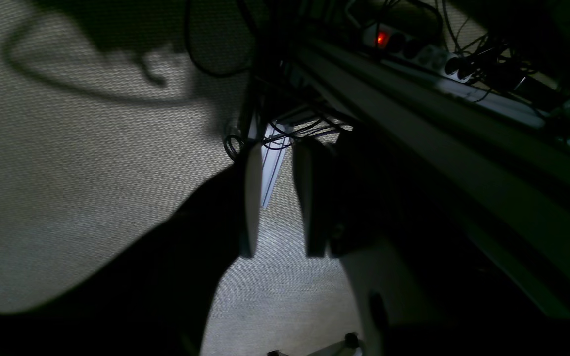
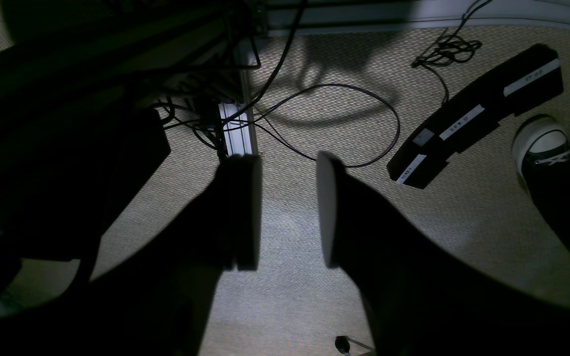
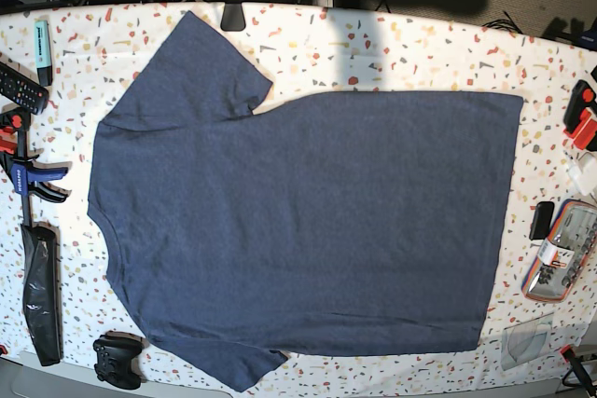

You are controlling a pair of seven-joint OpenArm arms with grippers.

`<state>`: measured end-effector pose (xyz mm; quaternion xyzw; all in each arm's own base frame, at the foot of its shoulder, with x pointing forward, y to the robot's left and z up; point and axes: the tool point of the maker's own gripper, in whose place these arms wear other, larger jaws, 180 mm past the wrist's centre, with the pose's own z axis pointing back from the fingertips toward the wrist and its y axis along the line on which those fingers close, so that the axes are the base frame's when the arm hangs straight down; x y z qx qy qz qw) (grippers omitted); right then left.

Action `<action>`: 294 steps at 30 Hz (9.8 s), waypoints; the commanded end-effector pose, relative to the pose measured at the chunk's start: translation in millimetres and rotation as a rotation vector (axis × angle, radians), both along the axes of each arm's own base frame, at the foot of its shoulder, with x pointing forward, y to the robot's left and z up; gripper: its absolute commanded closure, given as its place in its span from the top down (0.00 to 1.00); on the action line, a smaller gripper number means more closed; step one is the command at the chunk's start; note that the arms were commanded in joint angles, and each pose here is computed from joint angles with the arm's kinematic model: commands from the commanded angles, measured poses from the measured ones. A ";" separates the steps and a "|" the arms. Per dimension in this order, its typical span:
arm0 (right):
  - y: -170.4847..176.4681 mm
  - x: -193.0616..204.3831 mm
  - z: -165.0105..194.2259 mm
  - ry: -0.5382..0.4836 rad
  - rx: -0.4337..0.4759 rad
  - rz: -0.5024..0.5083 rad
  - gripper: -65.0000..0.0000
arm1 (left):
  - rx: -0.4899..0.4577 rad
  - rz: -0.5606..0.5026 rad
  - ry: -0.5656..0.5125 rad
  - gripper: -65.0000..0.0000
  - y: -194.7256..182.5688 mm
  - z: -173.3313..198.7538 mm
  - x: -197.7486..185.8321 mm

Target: Fold the T-shirt properly

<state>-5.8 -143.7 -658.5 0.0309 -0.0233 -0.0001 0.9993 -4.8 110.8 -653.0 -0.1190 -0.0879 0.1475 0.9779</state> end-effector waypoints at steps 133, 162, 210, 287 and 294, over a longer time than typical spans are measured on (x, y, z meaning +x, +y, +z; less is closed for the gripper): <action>-54.0 144.6 332.1 -0.759 -0.237 0.713 0.30 | 0.714 -1.408 -0.654 0.42 104.8 231.2 233.2; -49.4 155.4 341.9 -0.825 -0.232 0.766 0.30 | 0.409 -1.328 -0.653 0.00 89.9 207.8 216.1; -87.7 224.5 244.9 -0.492 -0.405 1.268 0.00 | 0.402 -1.318 -0.655 0.00 89.0 208.0 216.0; -139.5 257.0 310.1 -0.802 -0.387 0.624 0.00 | 0.298 -0.615 -1.060 0.00 140.2 322.8 271.7; -154.2 250.0 295.4 -0.751 -0.398 0.603 0.00 | 0.336 -0.612 -1.086 0.00 126.4 321.0 288.1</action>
